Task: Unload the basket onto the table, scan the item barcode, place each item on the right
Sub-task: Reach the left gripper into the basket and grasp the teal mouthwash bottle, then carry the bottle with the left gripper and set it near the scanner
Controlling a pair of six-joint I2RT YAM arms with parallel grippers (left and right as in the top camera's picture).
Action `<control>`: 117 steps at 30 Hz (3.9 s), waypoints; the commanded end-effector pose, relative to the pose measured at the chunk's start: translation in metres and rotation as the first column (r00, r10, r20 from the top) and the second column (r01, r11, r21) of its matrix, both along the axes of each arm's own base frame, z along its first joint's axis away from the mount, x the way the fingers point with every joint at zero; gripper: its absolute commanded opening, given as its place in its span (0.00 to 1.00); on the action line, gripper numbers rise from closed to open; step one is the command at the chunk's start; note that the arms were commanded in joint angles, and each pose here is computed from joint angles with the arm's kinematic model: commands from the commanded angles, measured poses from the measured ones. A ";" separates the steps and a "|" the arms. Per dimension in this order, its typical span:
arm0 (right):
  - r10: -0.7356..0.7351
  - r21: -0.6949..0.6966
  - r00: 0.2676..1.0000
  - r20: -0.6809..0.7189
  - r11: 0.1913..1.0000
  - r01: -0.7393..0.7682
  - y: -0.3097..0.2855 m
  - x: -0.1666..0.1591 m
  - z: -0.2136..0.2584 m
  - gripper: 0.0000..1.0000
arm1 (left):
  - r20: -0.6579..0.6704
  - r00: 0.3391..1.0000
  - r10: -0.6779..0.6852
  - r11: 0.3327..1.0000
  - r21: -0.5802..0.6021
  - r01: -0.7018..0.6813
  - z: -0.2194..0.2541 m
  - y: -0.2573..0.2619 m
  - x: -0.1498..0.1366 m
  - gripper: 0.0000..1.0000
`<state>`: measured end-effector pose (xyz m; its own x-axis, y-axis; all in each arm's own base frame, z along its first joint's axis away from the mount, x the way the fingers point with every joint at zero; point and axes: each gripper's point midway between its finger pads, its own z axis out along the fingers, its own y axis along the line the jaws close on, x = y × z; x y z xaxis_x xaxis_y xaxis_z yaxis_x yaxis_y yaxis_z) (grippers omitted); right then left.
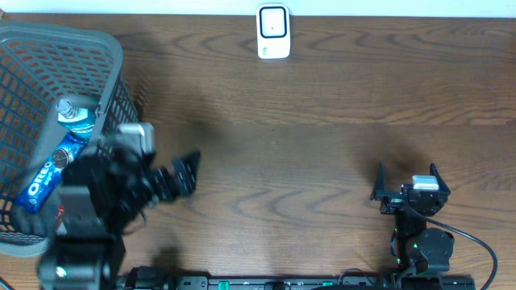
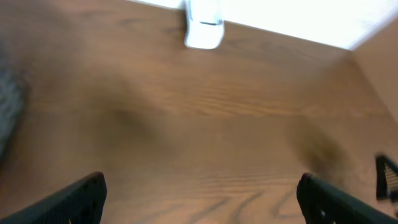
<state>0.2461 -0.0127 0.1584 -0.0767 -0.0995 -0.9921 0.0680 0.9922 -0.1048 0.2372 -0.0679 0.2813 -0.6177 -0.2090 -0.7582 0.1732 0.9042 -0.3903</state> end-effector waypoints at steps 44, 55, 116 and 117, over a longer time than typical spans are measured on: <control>0.003 -0.014 1.000 0.001 1.000 -0.003 0.001 0.000 0.000 0.99 | -0.616 0.124 0.778 0.410 0.349 -0.843 -0.072 0.257 0.116 0.98; 0.003 -0.014 1.000 0.001 1.000 -0.003 0.001 0.000 0.000 0.99 | -0.681 0.053 0.730 0.441 0.411 -0.798 -0.124 0.257 0.124 0.98; 0.003 -0.014 1.000 0.001 1.000 -0.003 0.001 0.000 0.000 0.99 | -0.425 0.417 0.804 0.446 -0.032 -0.894 0.060 0.231 0.077 0.38; 0.003 -0.014 1.000 0.001 1.000 -0.003 0.001 0.000 0.000 0.99 | -0.409 0.454 0.791 0.467 -0.074 -0.881 0.070 0.224 0.078 0.38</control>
